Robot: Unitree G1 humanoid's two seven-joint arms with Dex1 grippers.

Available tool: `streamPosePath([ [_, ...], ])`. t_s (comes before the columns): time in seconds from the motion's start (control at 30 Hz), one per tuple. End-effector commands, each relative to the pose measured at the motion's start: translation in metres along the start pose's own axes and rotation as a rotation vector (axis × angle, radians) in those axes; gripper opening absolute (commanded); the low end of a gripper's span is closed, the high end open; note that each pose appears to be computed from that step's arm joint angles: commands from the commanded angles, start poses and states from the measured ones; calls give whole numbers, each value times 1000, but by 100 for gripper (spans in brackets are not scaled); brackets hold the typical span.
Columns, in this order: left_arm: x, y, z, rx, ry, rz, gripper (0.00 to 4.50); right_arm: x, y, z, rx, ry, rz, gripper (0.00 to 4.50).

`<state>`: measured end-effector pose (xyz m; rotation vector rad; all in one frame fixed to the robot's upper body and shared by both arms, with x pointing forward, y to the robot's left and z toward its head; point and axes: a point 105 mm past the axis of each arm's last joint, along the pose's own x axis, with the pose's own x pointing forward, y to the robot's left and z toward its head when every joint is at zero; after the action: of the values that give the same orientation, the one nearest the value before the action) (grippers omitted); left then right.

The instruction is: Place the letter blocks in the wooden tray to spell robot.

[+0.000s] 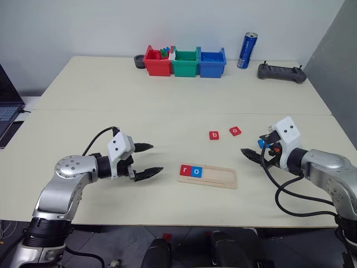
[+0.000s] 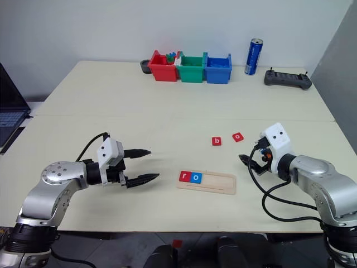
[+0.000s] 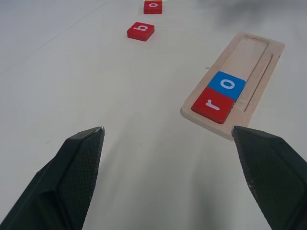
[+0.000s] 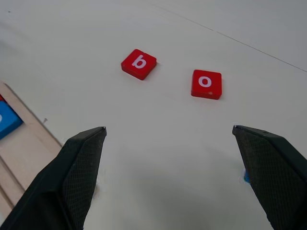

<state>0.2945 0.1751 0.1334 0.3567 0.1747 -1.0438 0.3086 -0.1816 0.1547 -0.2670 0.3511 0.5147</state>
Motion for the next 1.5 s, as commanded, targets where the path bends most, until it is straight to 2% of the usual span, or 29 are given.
streamPosePath([
  [0.03,1,-1,18,58,-38,-34,448,-12,-15,0,9,-3,-97,450],
  [0.2,7,-1,17,66,-34,-60,448,-19,-22,-10,24,28,-158,450],
  [0.63,19,-3,20,75,-44,-94,448,-30,-29,-15,53,31,-216,450],
  [1.5,20,0,27,89,-52,-89,448,-20,-29,-9,24,-16,-221,450],
])
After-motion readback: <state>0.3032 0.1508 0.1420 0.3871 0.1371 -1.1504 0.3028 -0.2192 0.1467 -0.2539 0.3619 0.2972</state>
